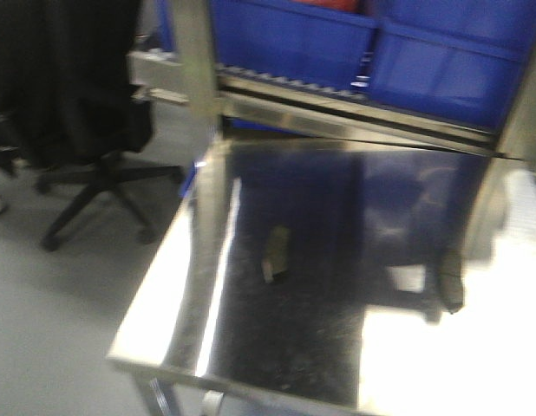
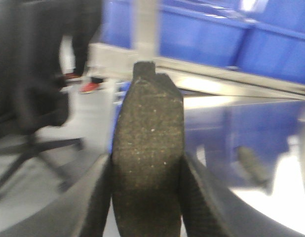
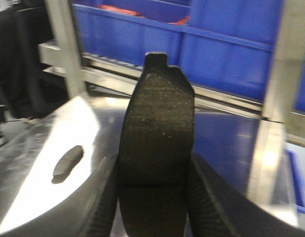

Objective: Move and align brake pads A on conveyor
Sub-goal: 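Turn the base away from the table holding both brake pads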

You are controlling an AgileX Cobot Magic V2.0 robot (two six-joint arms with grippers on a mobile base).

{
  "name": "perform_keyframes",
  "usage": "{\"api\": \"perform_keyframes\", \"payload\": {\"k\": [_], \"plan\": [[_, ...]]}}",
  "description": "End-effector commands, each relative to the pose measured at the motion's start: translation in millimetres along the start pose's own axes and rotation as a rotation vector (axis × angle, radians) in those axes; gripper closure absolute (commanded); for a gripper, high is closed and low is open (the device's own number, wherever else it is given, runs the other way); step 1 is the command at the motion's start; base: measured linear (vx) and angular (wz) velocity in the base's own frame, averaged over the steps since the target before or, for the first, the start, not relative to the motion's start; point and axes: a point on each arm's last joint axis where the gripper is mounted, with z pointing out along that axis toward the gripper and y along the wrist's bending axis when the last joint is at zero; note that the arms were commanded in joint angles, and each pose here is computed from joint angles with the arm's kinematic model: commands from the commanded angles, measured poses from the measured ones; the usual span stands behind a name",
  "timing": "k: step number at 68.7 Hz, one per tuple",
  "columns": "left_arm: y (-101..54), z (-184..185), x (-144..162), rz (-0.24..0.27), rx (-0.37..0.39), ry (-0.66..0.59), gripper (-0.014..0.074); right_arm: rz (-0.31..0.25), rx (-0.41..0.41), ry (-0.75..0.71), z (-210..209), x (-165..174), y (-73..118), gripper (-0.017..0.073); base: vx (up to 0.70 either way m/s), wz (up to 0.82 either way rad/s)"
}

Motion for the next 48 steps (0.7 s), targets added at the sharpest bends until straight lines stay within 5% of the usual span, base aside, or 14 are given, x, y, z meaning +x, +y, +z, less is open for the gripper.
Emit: {"api": "perform_keyframes", "payload": {"k": [1, 48], "plan": [[-3.2, -2.5, -16.5, 0.004, 0.028, -0.107, 0.0599, -0.008, 0.005, -0.114, -3.0, -16.8, -0.6, 0.0564, -0.18, 0.78], [-3.2, -2.5, -16.5, 0.004, 0.028, -0.107, 0.0599, -0.008, 0.005, -0.114, -3.0, -16.8, -0.6, 0.0564, -0.23, 0.9]]}}
